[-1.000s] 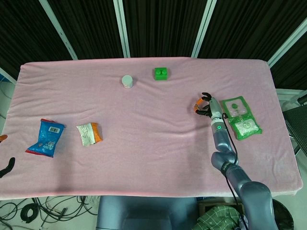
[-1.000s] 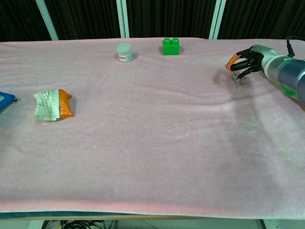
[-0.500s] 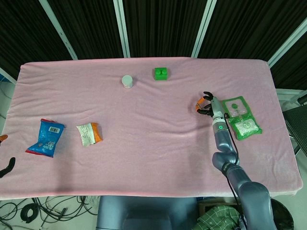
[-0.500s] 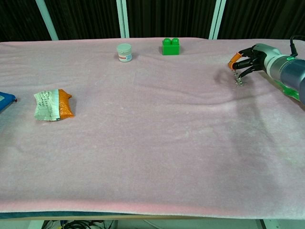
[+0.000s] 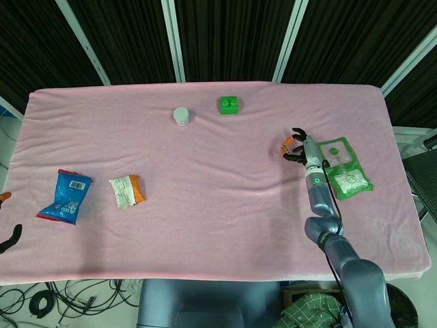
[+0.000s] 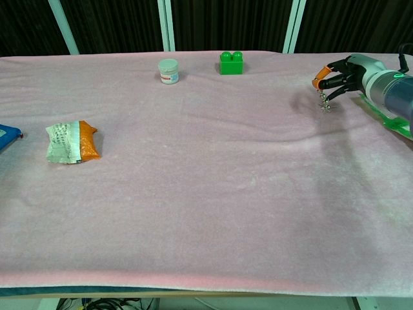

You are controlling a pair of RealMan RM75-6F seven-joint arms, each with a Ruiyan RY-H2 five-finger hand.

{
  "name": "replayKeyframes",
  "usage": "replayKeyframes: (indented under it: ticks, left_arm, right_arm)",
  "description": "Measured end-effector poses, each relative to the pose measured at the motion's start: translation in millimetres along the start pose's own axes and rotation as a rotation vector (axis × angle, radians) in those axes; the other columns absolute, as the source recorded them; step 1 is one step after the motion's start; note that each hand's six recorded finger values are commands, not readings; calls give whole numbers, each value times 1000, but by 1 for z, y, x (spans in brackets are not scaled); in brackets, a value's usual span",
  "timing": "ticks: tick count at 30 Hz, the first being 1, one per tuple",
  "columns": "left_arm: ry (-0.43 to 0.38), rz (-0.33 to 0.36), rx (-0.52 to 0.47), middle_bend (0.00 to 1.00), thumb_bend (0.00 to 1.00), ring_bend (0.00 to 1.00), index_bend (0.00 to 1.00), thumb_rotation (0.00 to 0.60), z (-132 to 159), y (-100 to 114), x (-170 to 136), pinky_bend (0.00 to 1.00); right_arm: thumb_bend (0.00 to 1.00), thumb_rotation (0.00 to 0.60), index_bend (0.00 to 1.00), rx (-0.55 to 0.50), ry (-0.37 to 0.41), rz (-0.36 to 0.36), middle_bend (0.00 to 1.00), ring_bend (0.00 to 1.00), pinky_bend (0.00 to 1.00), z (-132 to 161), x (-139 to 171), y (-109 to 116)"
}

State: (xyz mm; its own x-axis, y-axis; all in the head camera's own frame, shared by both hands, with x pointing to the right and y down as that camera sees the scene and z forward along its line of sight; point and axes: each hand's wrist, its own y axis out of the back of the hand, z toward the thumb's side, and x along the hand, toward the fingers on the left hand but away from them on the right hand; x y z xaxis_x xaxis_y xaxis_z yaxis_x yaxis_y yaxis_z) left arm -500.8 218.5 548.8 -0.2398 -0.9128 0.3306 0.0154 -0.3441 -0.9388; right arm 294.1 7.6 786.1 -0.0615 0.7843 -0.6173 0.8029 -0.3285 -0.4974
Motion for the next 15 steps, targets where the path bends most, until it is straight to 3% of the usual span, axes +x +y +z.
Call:
replayKeyframes:
  ticks: [15]
  left_arm:
    - [-11,5,-8,43,298,0,245,600,1,2,-2,0]
  right_arm:
    - [383,600,611,-6,79,10,112,150,373,13,6,0]
